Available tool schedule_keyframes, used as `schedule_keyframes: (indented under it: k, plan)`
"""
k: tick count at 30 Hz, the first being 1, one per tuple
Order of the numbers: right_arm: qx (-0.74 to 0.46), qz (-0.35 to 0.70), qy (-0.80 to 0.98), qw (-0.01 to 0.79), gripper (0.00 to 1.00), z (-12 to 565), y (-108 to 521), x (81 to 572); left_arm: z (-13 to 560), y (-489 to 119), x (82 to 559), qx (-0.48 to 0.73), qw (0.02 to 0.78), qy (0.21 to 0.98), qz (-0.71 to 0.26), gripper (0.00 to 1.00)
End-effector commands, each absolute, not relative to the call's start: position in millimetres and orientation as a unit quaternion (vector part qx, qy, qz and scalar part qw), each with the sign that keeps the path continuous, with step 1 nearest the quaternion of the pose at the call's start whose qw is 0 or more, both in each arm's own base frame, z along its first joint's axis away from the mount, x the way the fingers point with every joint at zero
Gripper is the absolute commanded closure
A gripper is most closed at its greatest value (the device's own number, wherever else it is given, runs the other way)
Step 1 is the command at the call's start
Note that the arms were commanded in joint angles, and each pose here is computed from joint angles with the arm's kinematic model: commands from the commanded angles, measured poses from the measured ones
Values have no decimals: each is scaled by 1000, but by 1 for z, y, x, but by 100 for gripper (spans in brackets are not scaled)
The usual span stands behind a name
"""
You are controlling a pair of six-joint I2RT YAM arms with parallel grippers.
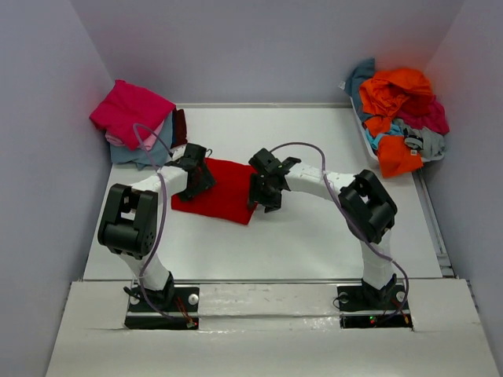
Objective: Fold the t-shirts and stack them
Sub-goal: Fold the tshirt
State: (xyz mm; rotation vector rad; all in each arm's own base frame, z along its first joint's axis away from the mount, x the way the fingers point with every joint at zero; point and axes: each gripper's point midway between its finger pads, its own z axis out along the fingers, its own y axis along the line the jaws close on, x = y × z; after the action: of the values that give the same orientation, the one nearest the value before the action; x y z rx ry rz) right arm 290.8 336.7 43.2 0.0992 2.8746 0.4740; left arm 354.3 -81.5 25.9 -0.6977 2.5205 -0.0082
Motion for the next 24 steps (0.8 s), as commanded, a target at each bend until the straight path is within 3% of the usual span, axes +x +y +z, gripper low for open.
schedule_keyframes:
  k: [1, 5, 12, 24]
  plan:
    - [66, 243, 956, 151, 33, 68, 360, 304, 1, -70, 320, -244, 190, 950, 38, 13]
    - [73, 258, 951, 157, 25, 65, 365, 312, 3, -71, 322, -241, 190, 951, 39, 13]
    - [99, 331, 920, 183, 21, 89, 368, 315, 3, -75, 323, -233, 190, 953, 36, 13]
    - [138, 380, 898, 173, 20, 87, 358, 313, 2, -76, 325, -232, 188, 954, 36, 13]
